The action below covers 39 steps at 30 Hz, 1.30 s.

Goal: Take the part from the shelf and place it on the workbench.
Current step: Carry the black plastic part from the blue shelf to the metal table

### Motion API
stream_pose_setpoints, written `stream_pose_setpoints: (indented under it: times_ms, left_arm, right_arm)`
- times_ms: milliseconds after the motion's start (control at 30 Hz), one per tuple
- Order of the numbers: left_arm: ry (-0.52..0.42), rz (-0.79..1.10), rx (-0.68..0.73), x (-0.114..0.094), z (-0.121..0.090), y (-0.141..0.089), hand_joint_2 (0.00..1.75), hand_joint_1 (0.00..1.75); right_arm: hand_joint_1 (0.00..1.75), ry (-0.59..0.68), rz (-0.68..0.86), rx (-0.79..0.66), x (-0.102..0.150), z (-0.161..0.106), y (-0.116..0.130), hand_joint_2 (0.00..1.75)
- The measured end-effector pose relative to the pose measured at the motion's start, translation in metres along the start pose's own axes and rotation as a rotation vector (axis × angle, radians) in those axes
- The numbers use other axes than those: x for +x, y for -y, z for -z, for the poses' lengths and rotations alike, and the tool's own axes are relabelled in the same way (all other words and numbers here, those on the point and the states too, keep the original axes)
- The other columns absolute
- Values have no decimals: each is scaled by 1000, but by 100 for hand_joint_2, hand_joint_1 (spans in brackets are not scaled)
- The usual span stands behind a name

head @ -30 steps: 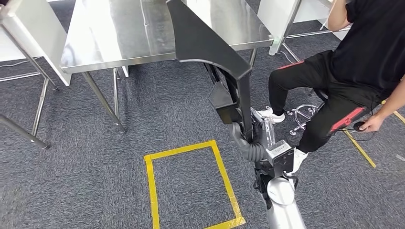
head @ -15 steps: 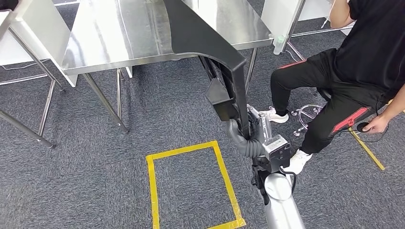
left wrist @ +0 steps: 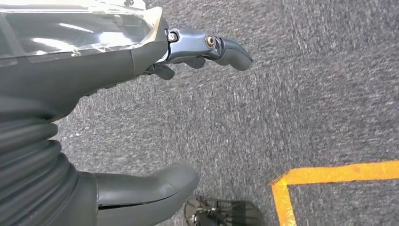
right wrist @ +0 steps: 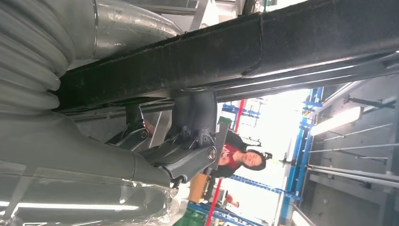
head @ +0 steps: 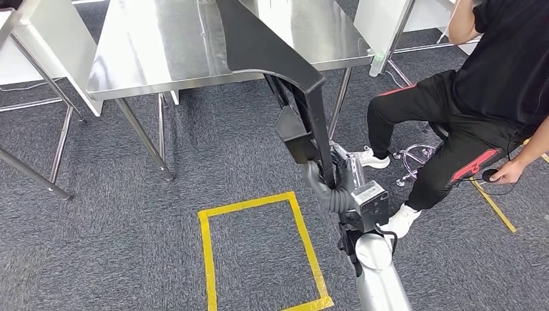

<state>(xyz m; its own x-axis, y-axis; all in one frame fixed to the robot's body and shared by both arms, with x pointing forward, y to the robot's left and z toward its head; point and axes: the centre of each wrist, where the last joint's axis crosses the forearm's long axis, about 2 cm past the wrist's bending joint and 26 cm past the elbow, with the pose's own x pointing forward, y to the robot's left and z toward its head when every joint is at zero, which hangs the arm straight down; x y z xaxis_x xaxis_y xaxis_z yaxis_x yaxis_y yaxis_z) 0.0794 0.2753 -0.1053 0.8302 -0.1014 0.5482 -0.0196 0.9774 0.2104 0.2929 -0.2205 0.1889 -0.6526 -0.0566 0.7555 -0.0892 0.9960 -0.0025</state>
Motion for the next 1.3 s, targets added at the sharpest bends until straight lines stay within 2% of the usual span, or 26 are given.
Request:
stream_pose_setpoints:
  times_ms: [1300]
  left_arm:
    - [-7, -12, -2, -7, -3, 0, 175, 0]
  right_arm:
    - [175, -18, 7, -7, -4, -2, -1, 175]
